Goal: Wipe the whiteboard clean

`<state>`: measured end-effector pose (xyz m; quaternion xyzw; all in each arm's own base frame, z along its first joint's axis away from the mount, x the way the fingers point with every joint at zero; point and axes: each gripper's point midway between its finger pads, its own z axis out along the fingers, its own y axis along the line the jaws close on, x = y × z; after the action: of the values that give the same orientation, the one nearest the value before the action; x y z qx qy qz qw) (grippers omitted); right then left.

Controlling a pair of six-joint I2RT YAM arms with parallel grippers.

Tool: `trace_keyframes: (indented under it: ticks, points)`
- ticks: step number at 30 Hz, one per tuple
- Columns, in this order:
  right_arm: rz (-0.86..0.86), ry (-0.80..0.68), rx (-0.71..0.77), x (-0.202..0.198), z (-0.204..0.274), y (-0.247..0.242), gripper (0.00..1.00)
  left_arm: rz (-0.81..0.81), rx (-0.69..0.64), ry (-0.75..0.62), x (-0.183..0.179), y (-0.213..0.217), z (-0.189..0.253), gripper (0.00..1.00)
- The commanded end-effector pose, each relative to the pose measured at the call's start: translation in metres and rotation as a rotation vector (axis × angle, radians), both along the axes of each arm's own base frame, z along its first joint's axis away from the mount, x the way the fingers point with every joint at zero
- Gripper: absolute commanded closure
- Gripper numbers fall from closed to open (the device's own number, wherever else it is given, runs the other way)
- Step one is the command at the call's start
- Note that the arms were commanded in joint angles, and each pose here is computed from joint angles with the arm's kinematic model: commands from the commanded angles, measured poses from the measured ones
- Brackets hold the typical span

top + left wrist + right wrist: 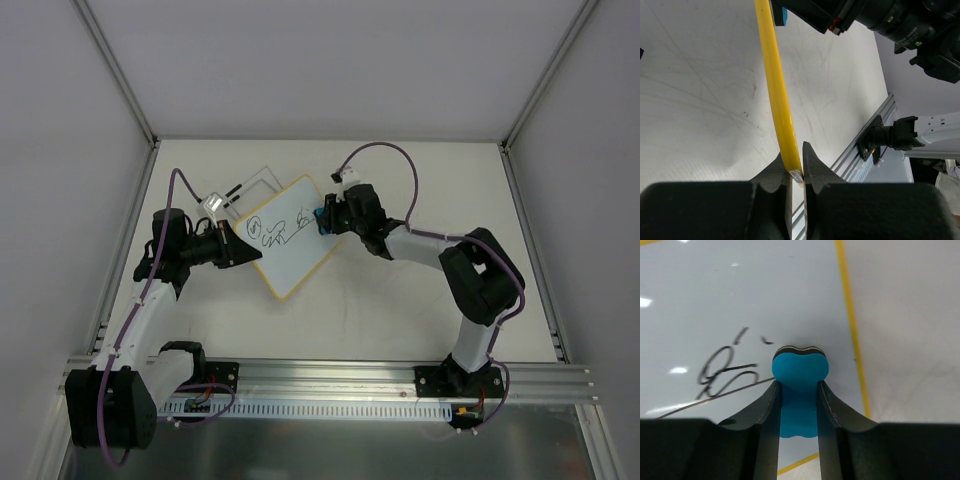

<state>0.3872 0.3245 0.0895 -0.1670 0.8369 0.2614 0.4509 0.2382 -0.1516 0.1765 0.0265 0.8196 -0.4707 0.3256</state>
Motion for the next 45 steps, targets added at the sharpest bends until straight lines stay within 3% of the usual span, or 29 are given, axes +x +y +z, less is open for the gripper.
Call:
trace_keyframes:
  ticks: [1, 7, 12, 27, 30, 36, 45]
  points:
    - [0.223, -0.09, 0.052, -0.038, 0.049, 0.063, 1.0, -0.16, -0.05, -0.141, -0.01, -0.016, 0.027, 1.0]
    - [0.281, -0.209, 0.103, -0.035, 0.1, 0.092, 1.0, -0.16, -0.051, -0.136, -0.011, -0.016, 0.026, 1.0]
    - [0.201, -0.246, 0.094, -0.017, 0.111, 0.086, 1.0, -0.162, -0.05, -0.142, -0.011, -0.016, 0.027, 1.0]
    - [-0.079, 0.031, 0.025, 0.005, -0.024, -0.002, 1.0, -0.16, -0.049, -0.147, -0.011, -0.016, 0.028, 1.0]
    - [-0.094, 0.045, 0.019, 0.009, -0.03, -0.011, 1.0, -0.161, -0.048, -0.145, -0.011, -0.016, 0.027, 1.0]
    - [-0.029, 0.018, 0.052, 0.007, -0.01, 0.0, 1.0, -0.162, -0.049, -0.147, -0.011, -0.016, 0.028, 1.0]
    - [0.121, -0.125, 0.13, 0.002, 0.067, 0.049, 1.0, -0.16, -0.047, -0.148, -0.011, -0.016, 0.028, 1.0]
